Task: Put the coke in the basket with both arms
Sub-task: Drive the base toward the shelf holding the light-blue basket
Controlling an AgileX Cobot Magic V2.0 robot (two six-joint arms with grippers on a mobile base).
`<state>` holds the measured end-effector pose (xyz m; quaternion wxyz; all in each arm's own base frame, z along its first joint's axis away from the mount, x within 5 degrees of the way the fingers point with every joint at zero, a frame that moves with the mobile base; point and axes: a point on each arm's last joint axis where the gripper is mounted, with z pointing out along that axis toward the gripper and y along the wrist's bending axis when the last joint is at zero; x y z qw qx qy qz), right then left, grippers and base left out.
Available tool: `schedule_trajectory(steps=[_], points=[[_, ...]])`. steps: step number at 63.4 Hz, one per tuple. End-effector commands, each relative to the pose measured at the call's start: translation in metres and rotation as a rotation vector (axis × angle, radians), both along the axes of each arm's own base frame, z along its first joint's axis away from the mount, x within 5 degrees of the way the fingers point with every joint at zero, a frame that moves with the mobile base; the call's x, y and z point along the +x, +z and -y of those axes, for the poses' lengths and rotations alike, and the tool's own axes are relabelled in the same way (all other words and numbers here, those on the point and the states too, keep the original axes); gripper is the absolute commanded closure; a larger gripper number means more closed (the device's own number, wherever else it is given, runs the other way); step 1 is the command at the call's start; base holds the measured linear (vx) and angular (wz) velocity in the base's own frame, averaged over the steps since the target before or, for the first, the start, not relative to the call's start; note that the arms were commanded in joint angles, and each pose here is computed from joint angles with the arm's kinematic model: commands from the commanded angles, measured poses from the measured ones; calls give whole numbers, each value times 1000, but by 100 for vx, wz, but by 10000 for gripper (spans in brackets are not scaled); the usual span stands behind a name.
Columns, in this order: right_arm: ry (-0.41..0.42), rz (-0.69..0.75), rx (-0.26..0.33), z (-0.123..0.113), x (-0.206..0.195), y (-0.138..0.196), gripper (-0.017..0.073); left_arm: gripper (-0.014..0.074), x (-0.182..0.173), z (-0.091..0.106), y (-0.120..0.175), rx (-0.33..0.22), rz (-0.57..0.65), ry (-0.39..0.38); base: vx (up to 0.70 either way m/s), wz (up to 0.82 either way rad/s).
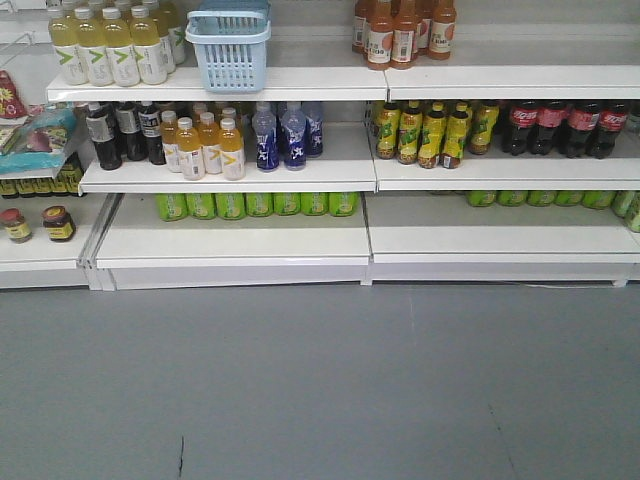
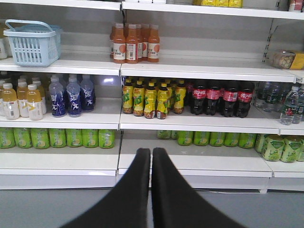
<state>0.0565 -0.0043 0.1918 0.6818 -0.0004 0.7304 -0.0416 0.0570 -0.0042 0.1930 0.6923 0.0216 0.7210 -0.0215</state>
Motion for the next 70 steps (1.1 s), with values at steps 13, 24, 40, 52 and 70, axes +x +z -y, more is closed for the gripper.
schedule_trajectory(steps=[13,24,40,52,70], points=[[9,78,-20,-1,-1,4,561,600,-1,-1,8,-22,88,12,0,0],[9,78,-20,-1,-1,4,561,600,-1,-1,8,-22,88,12,0,0],[9,78,-20,-1,-1,4,561,600,-1,-1,8,-22,88,12,0,0],[9,78,-20,-1,-1,4,561,600,-1,-1,8,-22,88,12,0,0],[9,78,-20,-1,-1,4,561,600,-1,-1,8,-22,88,12,2,0]])
